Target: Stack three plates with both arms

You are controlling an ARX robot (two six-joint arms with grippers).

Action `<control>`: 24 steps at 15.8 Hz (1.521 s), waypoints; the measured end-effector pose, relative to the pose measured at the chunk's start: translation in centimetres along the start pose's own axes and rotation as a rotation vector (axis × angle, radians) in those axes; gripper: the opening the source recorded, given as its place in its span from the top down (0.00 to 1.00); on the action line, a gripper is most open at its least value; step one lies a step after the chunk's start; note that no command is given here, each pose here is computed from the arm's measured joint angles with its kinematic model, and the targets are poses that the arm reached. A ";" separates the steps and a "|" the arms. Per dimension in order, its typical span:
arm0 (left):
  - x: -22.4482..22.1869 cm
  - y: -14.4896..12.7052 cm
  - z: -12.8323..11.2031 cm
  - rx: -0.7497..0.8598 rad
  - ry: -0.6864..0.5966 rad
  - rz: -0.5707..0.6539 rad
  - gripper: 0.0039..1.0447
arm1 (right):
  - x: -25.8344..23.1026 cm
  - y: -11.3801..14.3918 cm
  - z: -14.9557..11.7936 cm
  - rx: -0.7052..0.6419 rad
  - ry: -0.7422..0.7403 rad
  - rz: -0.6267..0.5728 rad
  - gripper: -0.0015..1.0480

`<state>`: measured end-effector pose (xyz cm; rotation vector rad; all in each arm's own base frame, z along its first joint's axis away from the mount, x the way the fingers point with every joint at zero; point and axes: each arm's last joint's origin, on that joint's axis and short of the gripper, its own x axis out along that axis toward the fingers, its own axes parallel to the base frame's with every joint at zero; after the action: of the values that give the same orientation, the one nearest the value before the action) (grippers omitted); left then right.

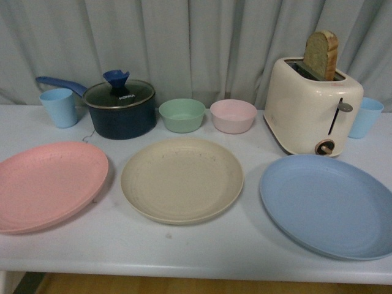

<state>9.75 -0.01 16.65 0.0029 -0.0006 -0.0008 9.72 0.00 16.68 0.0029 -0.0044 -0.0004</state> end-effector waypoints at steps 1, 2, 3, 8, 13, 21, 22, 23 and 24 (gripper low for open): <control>0.0 0.0 0.0 0.000 0.000 0.000 0.06 | 0.0 0.0 0.0 0.000 0.000 0.000 0.06; 0.0 0.0 0.0 0.000 0.000 0.000 0.06 | 0.0 0.0 0.0 0.000 0.000 0.000 0.06; 0.0 0.0 0.0 0.000 0.000 0.000 0.06 | 0.0 0.0 0.0 0.000 0.000 0.000 0.06; 0.0 0.0 0.0 0.000 0.000 0.000 0.06 | 0.0 0.0 0.0 0.000 0.000 0.000 0.06; 0.0 0.0 0.0 0.000 0.000 0.000 0.06 | 0.0 0.0 0.0 0.000 0.000 0.000 0.06; 0.0 0.0 0.0 0.000 0.000 0.000 0.06 | 0.0 0.0 0.0 0.000 0.000 0.000 0.06; 0.0 0.0 0.0 0.000 0.000 0.000 0.06 | 0.0 0.0 0.0 0.000 0.000 0.000 0.06; 0.0 0.0 0.0 0.000 0.000 0.000 0.06 | 0.0 0.0 0.0 0.000 0.000 0.000 0.06; 0.0 0.0 0.0 0.000 0.000 0.000 0.06 | 0.0 0.0 0.0 0.000 0.000 0.000 0.06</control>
<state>9.75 -0.01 16.65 0.0029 -0.0006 -0.0008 9.72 0.00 16.68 0.0029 -0.0044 -0.0008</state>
